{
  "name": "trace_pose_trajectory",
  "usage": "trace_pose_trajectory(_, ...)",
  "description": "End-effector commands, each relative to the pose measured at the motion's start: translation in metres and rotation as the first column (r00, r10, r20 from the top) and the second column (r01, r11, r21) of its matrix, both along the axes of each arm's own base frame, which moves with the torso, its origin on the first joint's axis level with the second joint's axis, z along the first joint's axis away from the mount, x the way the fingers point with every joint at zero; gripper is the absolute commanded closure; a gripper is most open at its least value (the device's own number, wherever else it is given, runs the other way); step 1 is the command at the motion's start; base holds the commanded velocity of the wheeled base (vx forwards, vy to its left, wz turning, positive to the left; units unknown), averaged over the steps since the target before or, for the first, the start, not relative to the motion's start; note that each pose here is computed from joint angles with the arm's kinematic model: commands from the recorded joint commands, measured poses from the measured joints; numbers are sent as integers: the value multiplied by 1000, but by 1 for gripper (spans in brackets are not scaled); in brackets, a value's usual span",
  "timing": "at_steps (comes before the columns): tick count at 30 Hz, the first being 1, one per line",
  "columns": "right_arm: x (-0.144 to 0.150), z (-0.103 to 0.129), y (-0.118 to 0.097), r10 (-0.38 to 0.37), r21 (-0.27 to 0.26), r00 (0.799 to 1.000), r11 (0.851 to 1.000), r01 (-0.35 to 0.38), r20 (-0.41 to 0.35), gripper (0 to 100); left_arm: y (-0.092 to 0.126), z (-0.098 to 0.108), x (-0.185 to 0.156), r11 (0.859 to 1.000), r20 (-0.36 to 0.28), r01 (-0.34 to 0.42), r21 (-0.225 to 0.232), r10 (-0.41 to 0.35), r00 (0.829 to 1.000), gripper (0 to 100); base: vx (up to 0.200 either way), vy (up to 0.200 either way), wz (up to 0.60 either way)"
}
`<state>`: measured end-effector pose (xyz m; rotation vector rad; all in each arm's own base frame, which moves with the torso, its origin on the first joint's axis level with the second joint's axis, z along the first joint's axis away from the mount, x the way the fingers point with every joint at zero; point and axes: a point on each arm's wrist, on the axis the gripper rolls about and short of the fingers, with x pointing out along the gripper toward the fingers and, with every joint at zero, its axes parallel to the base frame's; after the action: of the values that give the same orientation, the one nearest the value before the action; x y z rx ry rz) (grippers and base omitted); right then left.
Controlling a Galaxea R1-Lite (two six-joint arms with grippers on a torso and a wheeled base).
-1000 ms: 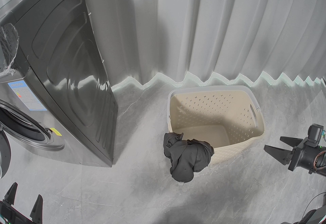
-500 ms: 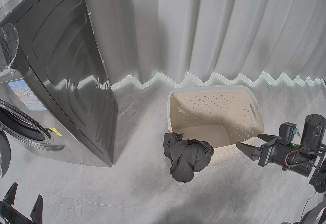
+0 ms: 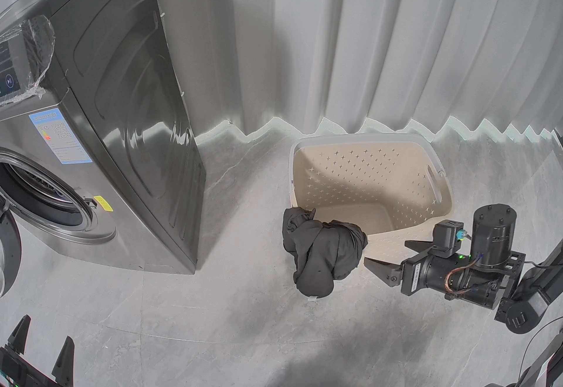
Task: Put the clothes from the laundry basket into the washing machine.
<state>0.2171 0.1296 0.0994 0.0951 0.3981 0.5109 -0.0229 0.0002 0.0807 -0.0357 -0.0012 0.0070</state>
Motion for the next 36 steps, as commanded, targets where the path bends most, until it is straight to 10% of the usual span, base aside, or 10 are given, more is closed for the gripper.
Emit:
trace_pose_trajectory(1,8,-22,21,37,-29,999,999,-38,-35,0,0,-4,0,1000,2,-1,-1,1,1000,0,0,0,0)
trace_pose_trajectory(36,71,-67,35,-10,-74,1000,997,12,30,0,0,-4,0,1000,2,-1,-1,1,1000,0,0,0,0)
